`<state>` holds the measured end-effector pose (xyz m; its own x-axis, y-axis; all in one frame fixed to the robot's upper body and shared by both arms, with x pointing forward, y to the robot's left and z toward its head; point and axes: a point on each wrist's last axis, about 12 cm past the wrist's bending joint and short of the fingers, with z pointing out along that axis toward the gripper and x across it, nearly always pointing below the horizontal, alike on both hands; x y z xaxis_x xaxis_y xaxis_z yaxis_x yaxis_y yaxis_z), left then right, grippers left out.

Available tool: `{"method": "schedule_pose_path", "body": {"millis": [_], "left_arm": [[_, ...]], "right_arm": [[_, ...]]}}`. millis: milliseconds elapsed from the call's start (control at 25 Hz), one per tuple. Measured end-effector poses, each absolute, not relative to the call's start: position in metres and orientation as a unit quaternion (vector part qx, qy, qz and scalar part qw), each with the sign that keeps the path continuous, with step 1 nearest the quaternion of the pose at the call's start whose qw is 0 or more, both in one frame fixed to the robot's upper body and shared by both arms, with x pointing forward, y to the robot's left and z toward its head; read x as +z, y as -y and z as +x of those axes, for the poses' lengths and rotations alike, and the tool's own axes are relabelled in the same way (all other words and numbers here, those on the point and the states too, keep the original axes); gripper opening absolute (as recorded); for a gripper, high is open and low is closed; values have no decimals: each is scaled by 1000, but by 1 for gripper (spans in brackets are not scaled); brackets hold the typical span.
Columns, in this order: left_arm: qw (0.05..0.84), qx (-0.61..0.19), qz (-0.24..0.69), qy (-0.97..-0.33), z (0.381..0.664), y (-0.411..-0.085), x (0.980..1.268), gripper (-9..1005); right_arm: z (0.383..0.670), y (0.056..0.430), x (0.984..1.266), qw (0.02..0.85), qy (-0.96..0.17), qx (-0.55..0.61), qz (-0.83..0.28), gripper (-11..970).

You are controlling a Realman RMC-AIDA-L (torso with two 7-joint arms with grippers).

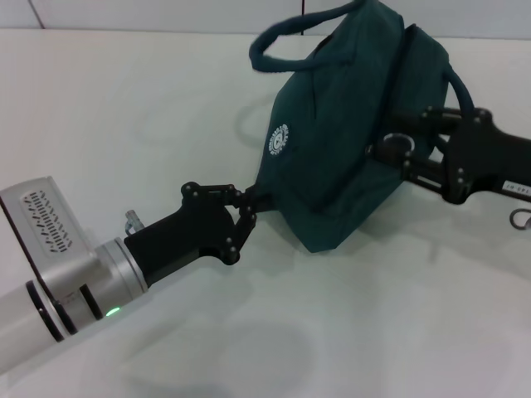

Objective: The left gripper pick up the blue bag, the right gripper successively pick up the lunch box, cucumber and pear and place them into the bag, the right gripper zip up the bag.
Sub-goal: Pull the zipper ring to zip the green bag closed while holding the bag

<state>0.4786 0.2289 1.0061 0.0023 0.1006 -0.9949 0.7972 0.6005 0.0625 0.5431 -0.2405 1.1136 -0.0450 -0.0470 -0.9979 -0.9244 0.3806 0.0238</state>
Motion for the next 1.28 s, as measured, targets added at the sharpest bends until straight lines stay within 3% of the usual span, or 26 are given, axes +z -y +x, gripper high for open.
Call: {"method": "schedule_pose_path", "body": {"millis": [720,1280], "left_arm": [[616,-283,343,-651,475,-229,1004,101],[623,-299,338,-639,477,-227,1009,109]], "right_arm": [[537,257,1121,556,-602,394,-416,426],[553,249,1151,570,-598,344,-447,426]]}}
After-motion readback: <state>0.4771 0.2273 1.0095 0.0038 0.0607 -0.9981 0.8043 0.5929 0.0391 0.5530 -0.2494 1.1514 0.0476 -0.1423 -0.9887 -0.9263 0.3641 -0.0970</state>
